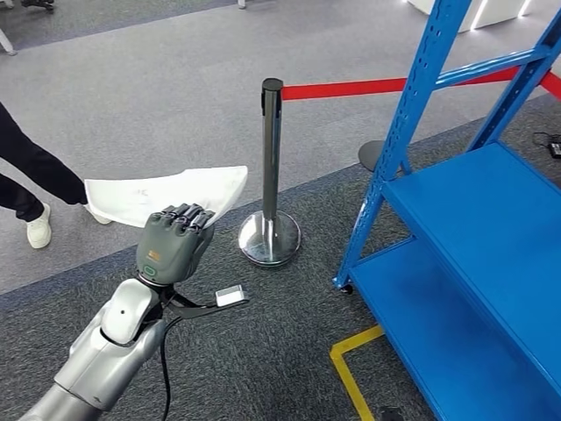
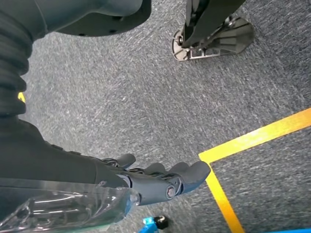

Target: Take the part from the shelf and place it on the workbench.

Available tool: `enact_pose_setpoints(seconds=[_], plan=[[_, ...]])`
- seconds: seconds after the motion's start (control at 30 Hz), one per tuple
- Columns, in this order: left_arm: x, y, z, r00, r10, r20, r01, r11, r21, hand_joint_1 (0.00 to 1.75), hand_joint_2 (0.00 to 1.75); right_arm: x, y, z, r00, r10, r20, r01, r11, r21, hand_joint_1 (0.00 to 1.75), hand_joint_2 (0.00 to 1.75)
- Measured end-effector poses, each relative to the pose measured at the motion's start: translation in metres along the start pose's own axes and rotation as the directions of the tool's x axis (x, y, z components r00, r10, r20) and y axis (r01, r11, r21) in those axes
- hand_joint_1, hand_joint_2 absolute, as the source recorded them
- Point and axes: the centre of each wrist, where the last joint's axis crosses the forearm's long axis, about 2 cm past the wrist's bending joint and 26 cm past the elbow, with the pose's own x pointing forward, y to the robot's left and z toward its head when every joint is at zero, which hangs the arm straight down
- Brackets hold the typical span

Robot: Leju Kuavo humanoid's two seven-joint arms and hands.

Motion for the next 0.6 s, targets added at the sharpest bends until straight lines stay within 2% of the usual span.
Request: enact_pose_setpoints(seconds=[0.4,0.6], plan=[[-0.0010,-0.0012,0.0034,0.999,0.005,-0.038,-0.005,1.000,-0.007,1.75,1.75,0.0016,0.0035,0.0010,1.000,0.001,0.001,-0.001,1.000,0.007,0.00,1.75],[0.0001,-0.0032,0.0063,1.000,0.010,-0.027,-0.011,0.999,-0.044,1.75,1.75,0.0012,0.0037,0.0011,1.000,0.000,0.001,0.000,1.000,0.007,0.00,1.75]])
